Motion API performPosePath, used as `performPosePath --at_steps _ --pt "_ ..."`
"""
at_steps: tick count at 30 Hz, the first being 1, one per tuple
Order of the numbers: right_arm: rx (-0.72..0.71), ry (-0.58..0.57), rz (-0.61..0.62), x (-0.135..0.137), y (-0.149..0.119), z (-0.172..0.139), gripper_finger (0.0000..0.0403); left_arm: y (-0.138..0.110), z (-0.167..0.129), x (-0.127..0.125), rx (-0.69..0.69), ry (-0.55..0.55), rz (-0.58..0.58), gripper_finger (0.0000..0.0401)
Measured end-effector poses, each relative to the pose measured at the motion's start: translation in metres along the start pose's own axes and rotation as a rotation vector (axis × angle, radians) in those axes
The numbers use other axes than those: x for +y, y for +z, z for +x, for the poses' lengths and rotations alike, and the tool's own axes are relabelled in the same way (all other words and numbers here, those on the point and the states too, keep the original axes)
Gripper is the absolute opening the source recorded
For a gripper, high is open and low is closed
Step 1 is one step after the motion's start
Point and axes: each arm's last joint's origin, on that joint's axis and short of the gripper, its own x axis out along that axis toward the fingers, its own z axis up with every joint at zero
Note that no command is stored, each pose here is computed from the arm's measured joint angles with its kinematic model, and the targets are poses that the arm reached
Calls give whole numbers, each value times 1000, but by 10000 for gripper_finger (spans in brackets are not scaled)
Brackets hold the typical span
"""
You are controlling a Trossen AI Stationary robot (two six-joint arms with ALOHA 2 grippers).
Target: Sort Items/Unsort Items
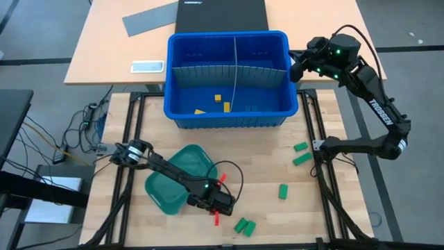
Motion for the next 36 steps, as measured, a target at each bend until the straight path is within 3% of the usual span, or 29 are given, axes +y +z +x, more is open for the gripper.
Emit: performPosePath --at_steps 7,14,18,23,30,36 --pt "-19 0 0 0 2 0 0 0 -2 -1 23 -10 32 123" --pt "-43 -2 12 0 4 0 0 -4 -14 -15 49 -70 103 123" --pt "-43 -2 13 0 4 0 0 -7 -34 -31 45 -133 159 123" --pt "-47 -2 13 0 5 0 0 0 -71 -41 -12 -101 209 123" --pt "-59 -3 12 0 6 0 1 30 -136 -53 -177 -114 299 123" --pt "-109 -6 1 -1 10 -9 1 94 -192 -59 -413 -186 321 123"
